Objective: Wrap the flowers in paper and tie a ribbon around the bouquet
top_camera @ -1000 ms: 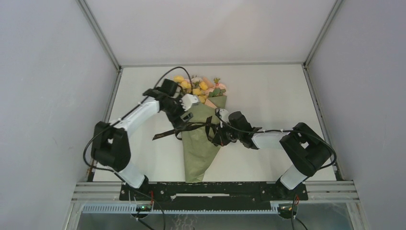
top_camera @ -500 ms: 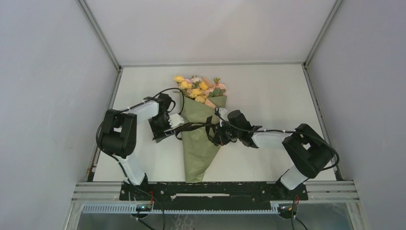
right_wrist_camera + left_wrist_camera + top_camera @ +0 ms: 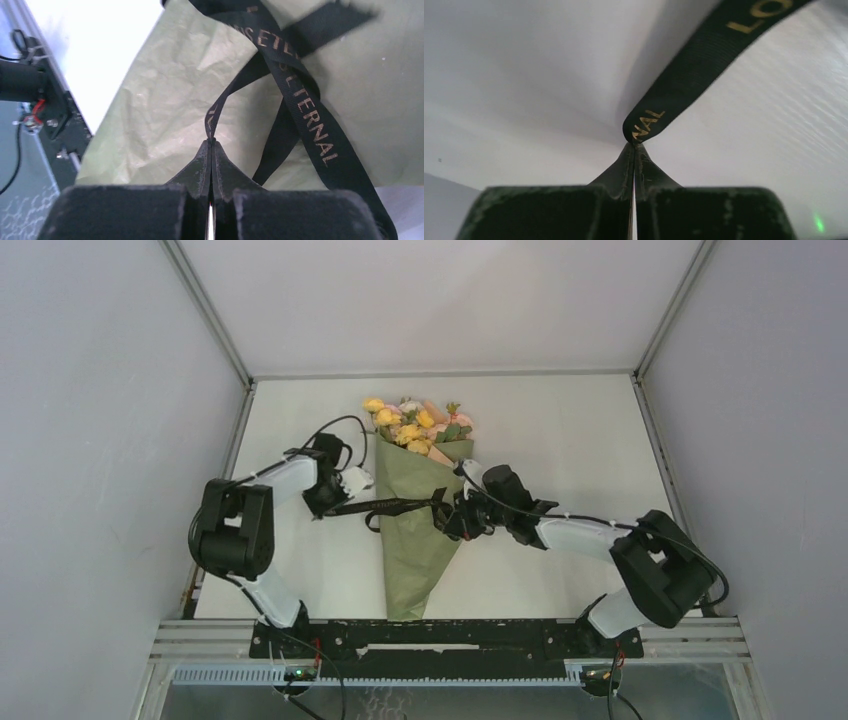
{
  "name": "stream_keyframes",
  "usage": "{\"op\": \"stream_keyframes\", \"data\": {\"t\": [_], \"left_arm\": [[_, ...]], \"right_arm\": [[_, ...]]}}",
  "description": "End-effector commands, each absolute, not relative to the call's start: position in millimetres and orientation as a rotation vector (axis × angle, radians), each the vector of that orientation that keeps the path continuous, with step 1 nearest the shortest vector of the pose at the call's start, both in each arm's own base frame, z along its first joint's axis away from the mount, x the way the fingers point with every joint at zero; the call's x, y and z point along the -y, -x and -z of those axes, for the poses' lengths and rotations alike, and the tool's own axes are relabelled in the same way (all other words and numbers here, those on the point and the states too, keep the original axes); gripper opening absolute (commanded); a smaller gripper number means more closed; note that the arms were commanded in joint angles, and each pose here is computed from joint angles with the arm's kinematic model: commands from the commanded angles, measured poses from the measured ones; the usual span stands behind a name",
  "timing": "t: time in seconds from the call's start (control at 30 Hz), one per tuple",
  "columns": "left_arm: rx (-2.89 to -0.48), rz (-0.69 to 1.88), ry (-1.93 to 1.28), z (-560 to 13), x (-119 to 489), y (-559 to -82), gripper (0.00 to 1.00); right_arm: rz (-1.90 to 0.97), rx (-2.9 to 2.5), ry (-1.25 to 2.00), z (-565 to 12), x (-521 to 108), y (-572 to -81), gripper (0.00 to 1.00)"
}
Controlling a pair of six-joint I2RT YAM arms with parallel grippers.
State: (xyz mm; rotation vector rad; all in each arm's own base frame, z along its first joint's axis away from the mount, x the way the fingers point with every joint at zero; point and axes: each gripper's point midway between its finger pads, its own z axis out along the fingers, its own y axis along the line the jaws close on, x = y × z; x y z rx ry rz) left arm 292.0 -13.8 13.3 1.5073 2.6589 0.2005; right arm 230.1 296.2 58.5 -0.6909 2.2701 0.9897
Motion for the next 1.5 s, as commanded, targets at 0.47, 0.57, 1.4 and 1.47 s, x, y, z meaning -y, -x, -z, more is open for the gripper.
{"op": "stream_keyframes", "data": {"t": [0.47,0.57,1.4,1.47], "left_arm": [[-2.376,-0.048,-0.819,-110,34,-334,0.0],[-2.353,-0.013,-0.822,-120,43,-333,0.0],[-2.276,0.265,-0.761,-202,97,-310,0.0],[-2.284,0.255,-0.755,-201,95,-310,0.0]], "right_arm": [[-1.308,-1.871,0.687,-216,-302,-224,0.0],[-1.33,-1.79,0.686,-246,-312,-228,0.0],[-1.293,-1.659,0.525,-309,-335,-274,0.0],[-1.286,-1.664,0.521,-308,-334,-275,0.0]]}}
